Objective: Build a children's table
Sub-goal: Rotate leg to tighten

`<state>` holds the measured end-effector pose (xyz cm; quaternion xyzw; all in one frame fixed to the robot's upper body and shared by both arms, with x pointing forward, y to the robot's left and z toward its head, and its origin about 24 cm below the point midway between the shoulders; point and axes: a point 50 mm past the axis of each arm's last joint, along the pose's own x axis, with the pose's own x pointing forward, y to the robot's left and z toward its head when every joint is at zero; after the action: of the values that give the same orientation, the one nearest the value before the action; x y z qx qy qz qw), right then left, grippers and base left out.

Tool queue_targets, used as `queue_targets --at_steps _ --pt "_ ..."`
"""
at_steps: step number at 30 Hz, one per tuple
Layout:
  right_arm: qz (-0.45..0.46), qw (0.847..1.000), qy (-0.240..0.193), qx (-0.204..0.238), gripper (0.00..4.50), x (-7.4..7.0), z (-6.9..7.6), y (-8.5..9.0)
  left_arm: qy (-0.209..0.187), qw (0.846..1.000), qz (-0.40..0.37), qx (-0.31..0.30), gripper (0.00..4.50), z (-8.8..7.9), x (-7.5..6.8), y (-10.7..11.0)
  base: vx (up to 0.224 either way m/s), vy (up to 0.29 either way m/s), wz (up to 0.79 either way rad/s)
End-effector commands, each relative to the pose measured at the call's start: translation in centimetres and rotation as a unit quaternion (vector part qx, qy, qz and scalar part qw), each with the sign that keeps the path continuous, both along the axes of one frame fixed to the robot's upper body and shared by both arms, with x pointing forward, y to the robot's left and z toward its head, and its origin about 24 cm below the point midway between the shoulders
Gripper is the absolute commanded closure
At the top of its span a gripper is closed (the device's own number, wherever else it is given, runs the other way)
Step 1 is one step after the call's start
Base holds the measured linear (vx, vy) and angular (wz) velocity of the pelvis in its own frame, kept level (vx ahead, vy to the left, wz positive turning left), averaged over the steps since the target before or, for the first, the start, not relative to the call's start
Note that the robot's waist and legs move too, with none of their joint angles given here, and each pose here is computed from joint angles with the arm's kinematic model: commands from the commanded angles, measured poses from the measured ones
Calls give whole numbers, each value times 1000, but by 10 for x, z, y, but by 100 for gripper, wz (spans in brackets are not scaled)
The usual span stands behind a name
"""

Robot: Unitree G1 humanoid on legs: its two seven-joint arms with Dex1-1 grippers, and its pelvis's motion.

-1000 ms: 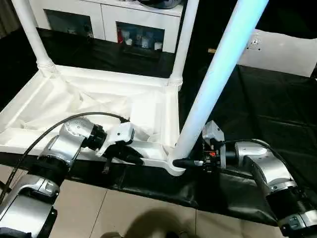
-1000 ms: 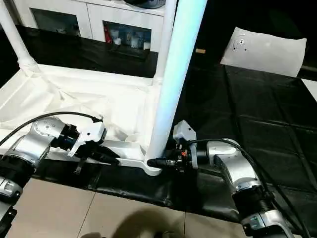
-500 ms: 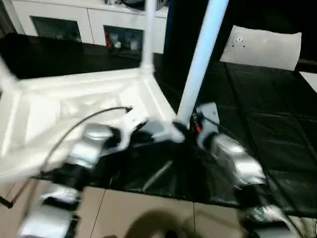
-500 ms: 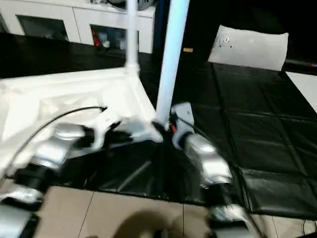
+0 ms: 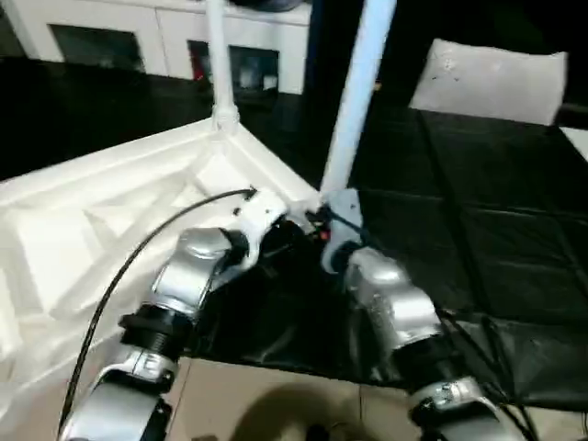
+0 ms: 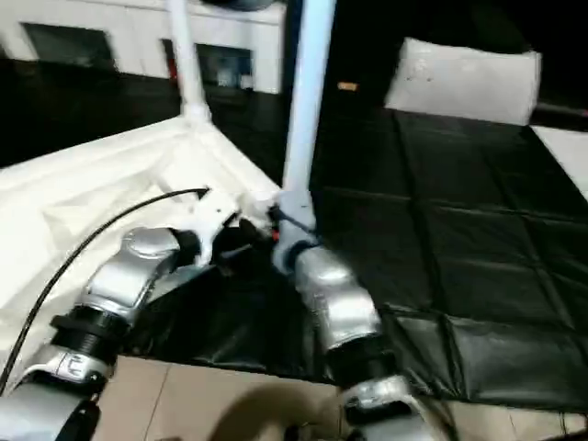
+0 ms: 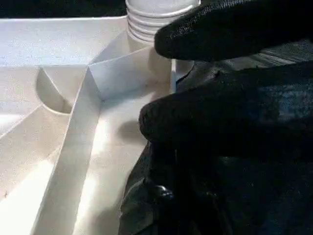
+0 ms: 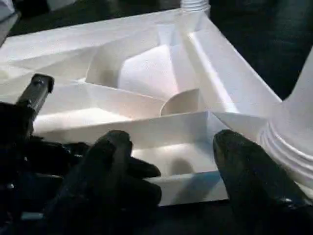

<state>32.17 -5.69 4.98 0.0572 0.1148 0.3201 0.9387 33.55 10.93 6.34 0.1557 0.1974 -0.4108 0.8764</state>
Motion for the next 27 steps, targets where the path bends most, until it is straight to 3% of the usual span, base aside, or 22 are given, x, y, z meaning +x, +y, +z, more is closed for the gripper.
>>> queue_targets --at_steps 1,3,5,6,13,18,23,27 --pt "18 1000 1 -5 117 -5 -4 -10 10 999 -42 -6 450 -2 -6 -1 0 0 0" --pt "36 999 -13 -4 93 -7 -1 -27 13 998 -68 7 450 -2 -7 9 0 0 0" --pt "43 999 -17 -5 90 -8 1 -32 13 997 -74 12 450 -2 -7 12 0 0 0" --pt "65 997 -37 -7 75 -11 7 -50 11 993 -111 28 450 -1 -9 23 0 0 0" --pt "127 990 -67 -15 7 -25 20 -78 17 977 -198 73 450 -3 -15 41 0 0 0" --pt "190 979 -60 -50 3 -39 22 -101 37 961 -269 61 450 2 -18 49 0 0 0" --pt "211 973 -50 -80 3 -39 20 -108 46 942 -327 66 450 5 -19 47 0 0 0" --pt "235 968 -49 -68 20 -37 21 -104 48 927 -366 66 450 7 -21 42 0 0 0"
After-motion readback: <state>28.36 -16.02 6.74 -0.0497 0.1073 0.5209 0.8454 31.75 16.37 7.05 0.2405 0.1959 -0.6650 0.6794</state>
